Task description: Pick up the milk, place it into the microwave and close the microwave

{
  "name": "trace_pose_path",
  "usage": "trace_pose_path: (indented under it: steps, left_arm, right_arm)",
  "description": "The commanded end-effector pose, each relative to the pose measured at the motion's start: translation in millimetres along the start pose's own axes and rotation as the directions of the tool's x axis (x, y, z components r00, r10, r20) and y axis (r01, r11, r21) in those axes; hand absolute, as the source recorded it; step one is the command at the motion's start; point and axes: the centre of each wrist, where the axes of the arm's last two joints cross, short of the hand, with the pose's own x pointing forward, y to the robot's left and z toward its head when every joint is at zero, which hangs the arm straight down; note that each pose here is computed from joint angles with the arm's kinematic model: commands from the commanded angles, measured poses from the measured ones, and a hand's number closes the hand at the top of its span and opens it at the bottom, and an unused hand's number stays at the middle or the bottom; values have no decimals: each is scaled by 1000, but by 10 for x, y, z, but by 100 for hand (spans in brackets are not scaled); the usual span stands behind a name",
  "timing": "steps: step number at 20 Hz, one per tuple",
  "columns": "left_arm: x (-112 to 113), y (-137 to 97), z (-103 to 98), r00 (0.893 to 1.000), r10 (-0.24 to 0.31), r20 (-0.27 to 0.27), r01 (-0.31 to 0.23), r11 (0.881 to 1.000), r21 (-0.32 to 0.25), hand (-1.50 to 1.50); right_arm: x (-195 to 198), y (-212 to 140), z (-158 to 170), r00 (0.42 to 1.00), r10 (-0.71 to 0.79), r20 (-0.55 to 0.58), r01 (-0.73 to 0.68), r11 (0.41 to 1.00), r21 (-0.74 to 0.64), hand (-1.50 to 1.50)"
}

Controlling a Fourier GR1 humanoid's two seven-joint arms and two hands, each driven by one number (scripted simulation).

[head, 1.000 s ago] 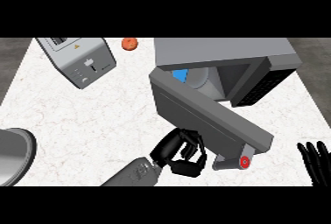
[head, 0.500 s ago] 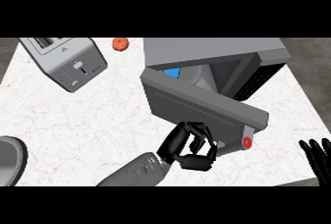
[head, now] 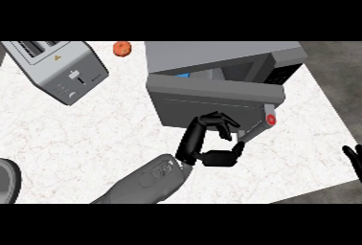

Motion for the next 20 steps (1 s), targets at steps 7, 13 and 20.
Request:
trace_pose_path:
  steps: [7,13,20]
  left_arm:
    - [218,90,-390,999,19,-39,-11,983,184,-150]
    - [315,116,-512,998,66,-23,-58,967,246,-150]
    - [261,151,-523,997,68,-28,-57,956,288,-150]
  right_arm:
    - [504,-433,-366,902,420,105,-425,904,40,150]
    - [561,-513,-500,869,479,122,-486,873,36,150]
    - [585,-567,-607,857,494,145,-504,863,38,150]
